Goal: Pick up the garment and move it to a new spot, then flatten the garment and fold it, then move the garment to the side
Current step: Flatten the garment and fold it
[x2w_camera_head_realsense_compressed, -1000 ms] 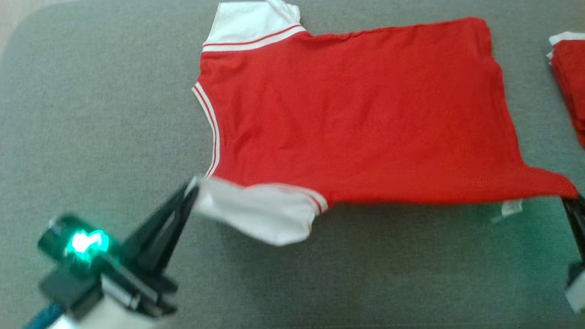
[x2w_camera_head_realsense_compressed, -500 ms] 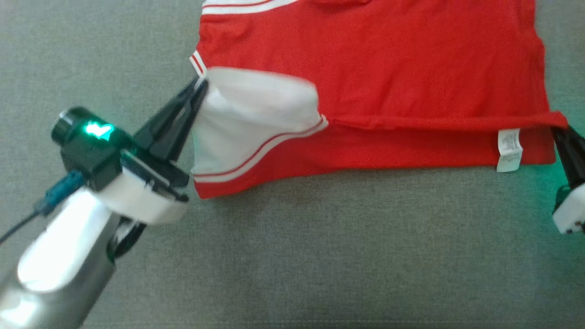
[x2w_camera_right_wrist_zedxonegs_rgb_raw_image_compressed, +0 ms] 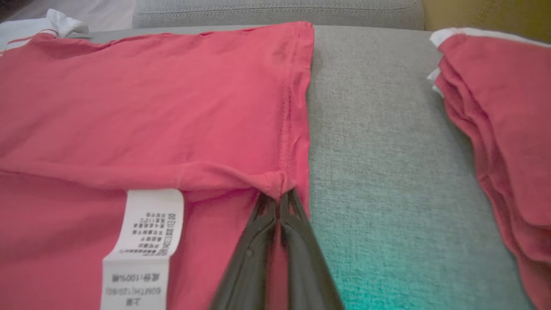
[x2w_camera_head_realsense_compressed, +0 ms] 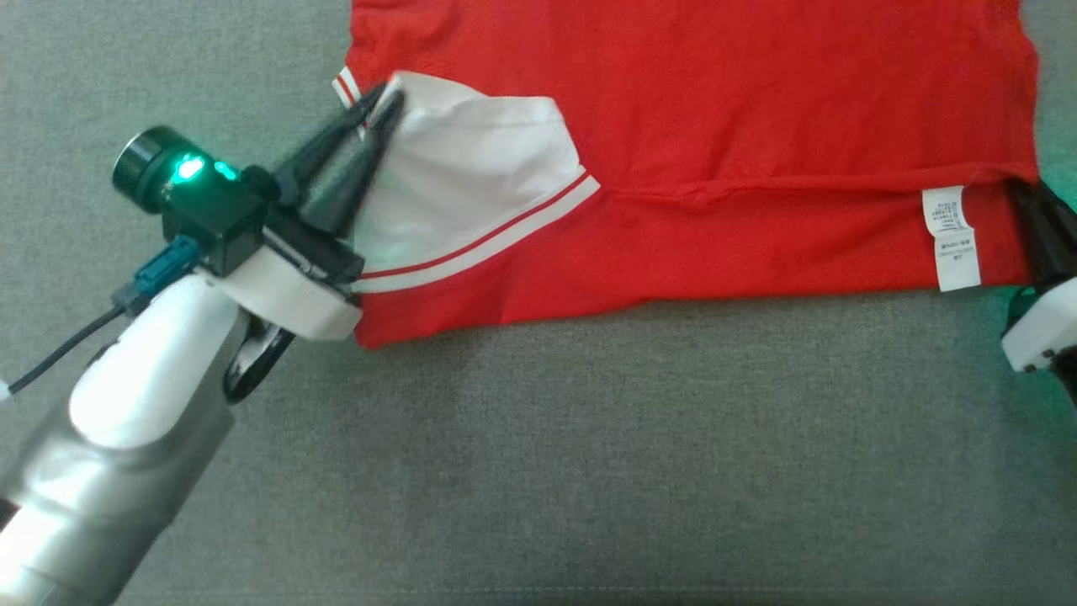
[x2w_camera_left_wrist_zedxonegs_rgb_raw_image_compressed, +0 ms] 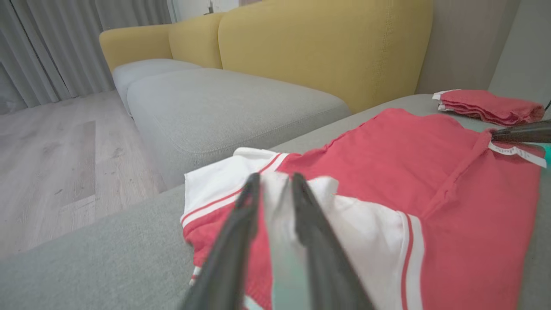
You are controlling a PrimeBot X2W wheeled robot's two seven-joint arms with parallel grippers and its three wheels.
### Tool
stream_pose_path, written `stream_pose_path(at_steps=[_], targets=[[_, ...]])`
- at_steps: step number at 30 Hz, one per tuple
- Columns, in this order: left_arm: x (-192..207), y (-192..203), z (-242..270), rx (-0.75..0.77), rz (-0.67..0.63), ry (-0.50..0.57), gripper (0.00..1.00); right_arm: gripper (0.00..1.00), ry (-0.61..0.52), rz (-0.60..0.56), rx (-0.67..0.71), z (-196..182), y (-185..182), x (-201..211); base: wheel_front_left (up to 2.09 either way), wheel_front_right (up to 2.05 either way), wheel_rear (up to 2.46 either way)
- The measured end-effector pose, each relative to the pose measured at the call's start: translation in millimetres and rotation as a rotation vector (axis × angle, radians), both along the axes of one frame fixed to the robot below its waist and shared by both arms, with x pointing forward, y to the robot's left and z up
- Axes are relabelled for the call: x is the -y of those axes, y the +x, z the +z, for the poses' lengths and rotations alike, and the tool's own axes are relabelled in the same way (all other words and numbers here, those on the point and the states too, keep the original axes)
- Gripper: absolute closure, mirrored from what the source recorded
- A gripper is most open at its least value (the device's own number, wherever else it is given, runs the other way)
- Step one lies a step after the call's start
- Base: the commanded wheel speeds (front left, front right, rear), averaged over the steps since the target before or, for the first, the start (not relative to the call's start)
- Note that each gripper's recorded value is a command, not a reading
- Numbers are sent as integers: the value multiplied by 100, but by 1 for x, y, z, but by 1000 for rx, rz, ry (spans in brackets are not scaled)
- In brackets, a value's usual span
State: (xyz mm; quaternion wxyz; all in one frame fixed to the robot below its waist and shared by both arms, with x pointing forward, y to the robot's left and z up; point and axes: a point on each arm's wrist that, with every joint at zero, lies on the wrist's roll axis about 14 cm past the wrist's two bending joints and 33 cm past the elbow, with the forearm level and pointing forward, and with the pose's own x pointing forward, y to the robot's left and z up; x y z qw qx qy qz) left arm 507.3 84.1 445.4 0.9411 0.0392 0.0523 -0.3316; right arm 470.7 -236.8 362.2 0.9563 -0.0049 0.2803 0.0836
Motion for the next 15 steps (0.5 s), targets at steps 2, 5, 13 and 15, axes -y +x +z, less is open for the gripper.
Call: stream_pose_path(at_steps=[2, 5, 13, 15], targets=[[1, 5, 7, 29, 13, -8, 0, 76, 19, -8, 15, 0, 4, -4, 0, 0, 0], [-3, 10, 19, 92, 44, 23, 0, 0, 36, -34, 83, 11, 12, -3, 0, 0, 0], [-18, -21, 17, 80, 175, -10, 0, 0, 71, -69, 315, 57, 25, -8, 0, 0, 0], [-19, -38, 5, 29, 202, -29, 0, 0, 80, -70, 326, 58, 18, -11, 0, 0, 0]])
